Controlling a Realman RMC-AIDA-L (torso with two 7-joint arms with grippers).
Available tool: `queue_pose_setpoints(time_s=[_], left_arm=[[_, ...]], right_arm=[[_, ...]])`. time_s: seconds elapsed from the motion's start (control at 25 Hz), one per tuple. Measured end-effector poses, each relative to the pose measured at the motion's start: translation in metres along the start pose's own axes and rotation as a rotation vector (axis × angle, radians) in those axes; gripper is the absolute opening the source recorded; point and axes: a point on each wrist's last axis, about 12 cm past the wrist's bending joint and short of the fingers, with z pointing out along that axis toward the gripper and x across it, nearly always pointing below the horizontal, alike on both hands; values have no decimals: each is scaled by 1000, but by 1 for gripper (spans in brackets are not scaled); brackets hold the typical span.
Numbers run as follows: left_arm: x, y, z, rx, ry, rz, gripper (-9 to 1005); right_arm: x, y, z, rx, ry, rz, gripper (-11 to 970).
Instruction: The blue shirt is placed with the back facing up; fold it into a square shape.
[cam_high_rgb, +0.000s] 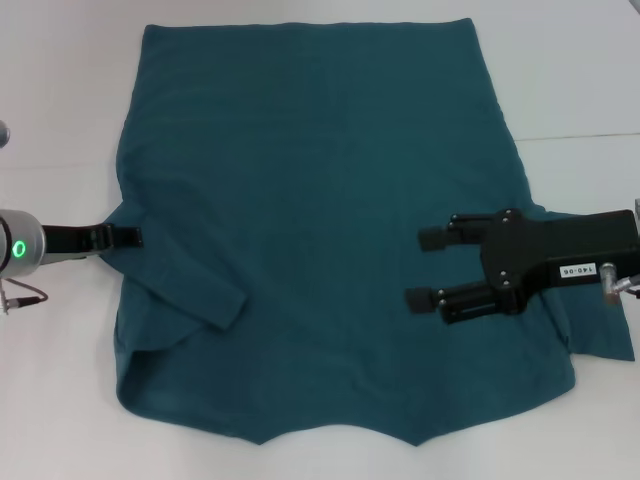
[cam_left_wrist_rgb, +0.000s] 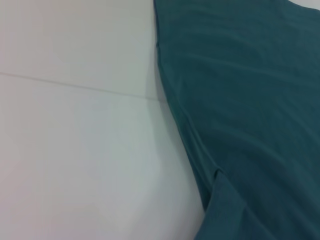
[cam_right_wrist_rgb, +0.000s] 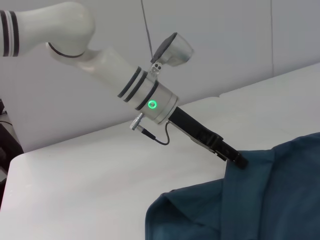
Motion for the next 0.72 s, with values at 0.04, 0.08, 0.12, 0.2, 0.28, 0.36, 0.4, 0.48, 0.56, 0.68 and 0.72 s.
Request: queue_pose_setpoints(time_s=[0.04, 0.08, 0.12, 0.2, 0.28, 0.36, 0.4, 0.48, 0.56, 0.68, 0.72], left_arm=[[0, -1, 1, 0, -2, -2, 844], [0, -1, 2, 0, -4, -2, 844], [0, -1, 2, -2, -5, -3, 844], [0, -2, 3, -5, -10, -4, 844], [1, -3, 5, -5, -12, -4, 844], [0, -4, 5, -3, -14, -1, 844], [0, -5, 5, 0, -15, 3, 844], [-1, -7, 5, 15, -19, 19, 841], [-1, -11, 6, 41, -20, 46, 836], [1, -14, 7, 64, -8, 71, 710], [0, -16, 7, 68, -5, 77, 668]], right_arm=[[0, 0, 0, -1, 0, 0, 912], [0, 0, 0, -1, -1, 0, 912], [0, 0, 0, -2, -1, 0, 912], [0, 0, 0, -4, -1, 0, 912], [0, 1, 0, -7, -1, 2, 912], [1, 1, 0, -8, -2, 4, 912], [1, 1, 1, -8, -2, 5, 912], [1, 1, 1, -8, -3, 6, 912], [1, 1, 1, -8, -3, 7, 912], [1, 1, 0, -7, -4, 8, 912], [1, 1, 0, -6, -4, 8, 912]])
